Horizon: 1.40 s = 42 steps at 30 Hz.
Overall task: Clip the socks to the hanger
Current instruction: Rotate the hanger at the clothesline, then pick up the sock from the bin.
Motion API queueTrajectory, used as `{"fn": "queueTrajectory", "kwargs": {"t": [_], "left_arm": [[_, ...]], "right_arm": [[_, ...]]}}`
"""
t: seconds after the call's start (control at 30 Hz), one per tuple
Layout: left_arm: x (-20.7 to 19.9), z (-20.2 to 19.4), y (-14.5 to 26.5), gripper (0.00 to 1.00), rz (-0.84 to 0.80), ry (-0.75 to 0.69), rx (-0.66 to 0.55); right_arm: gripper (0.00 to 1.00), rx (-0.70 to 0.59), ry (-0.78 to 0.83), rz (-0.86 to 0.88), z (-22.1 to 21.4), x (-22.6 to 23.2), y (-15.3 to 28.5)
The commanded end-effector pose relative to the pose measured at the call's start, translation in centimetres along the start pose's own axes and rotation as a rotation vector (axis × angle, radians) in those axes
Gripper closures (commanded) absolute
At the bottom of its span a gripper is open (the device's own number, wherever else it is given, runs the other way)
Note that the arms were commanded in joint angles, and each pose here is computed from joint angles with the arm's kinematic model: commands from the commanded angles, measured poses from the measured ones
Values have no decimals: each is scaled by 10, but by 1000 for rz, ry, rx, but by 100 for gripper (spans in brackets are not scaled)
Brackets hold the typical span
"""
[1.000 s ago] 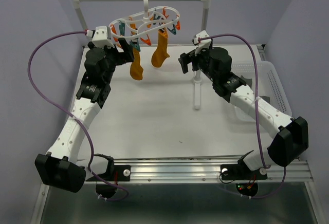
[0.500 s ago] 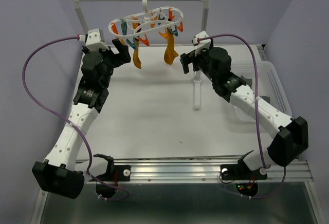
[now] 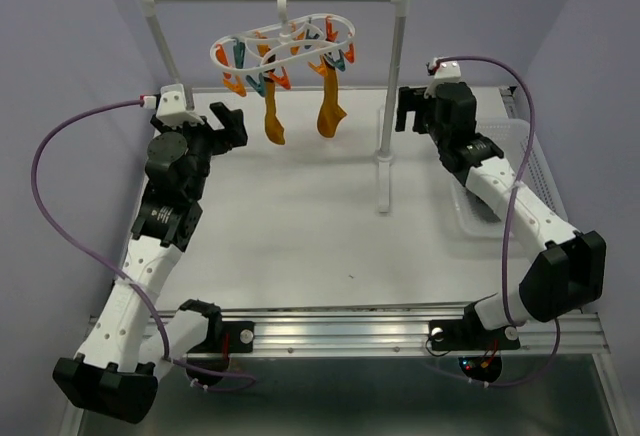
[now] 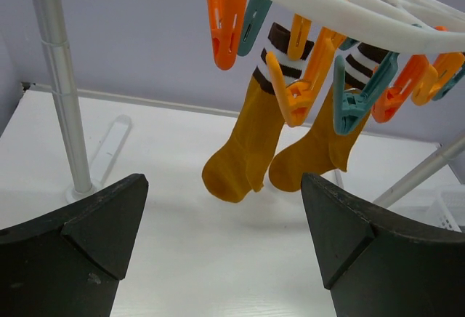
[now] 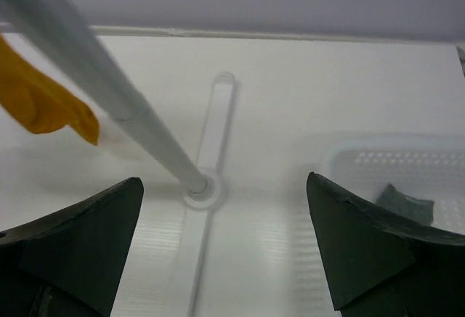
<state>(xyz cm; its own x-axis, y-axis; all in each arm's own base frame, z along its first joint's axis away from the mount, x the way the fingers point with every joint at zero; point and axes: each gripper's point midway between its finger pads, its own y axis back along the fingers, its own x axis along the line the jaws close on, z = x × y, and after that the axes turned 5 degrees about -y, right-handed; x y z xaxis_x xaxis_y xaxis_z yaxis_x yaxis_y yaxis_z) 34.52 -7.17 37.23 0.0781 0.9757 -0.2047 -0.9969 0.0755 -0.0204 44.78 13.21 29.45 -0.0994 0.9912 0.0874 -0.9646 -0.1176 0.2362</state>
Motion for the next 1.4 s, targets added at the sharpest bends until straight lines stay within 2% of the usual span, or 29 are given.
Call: {"fn": "queueTrajectory", "kwargs": {"t": [0.0, 0.1, 0.17, 0.27, 0.43, 0.5, 0.73, 0.83, 0.97, 1.0, 1.07, 1.17, 1.37], "left_arm": [[5, 14, 17, 1, -14, -51, -83], [3, 6, 22, 1, -35, -60, -67], [-2, 1, 23, 1, -68, -58, -63], [-7, -18, 20, 1, -111, -63, -34], [-9, -36, 18, 1, -130, -37, -5], [-11, -52, 18, 1, -148, -25, 24], [-15, -65, 23, 1, -181, 5, 39], [-14, -64, 25, 1, -177, 9, 30], [-14, -61, 26, 1, -178, 13, 23], [-15, -60, 26, 1, -179, 13, 20], [-15, -59, 26, 1, -178, 14, 15], [-16, -61, 24, 1, -184, 15, 18], [-25, -61, 20, 1, -232, 16, 28]], "right_arm": [[0, 9, -165, -250, 6, -78, 15], [0, 76, -320, -418, -20, -141, 18], [0, 128, -365, -478, -42, -173, 21], [0, 206, -375, -539, -71, -198, 17], [0, 328, -498, -551, -121, -220, 3], [0, 383, -470, -562, -141, -225, -6], [4, 529, -446, -660, -208, -243, -10], [11, 572, -447, -673, -227, -243, -8], [41, 573, -460, -704, -232, -245, -6], [52, 564, -463, -705, -230, -245, -5], [63, 510, -455, -697, -208, -246, -4], [75, 438, -444, -668, -175, -244, -2], [83, 307, -381, -613, -110, -240, 13]]}}
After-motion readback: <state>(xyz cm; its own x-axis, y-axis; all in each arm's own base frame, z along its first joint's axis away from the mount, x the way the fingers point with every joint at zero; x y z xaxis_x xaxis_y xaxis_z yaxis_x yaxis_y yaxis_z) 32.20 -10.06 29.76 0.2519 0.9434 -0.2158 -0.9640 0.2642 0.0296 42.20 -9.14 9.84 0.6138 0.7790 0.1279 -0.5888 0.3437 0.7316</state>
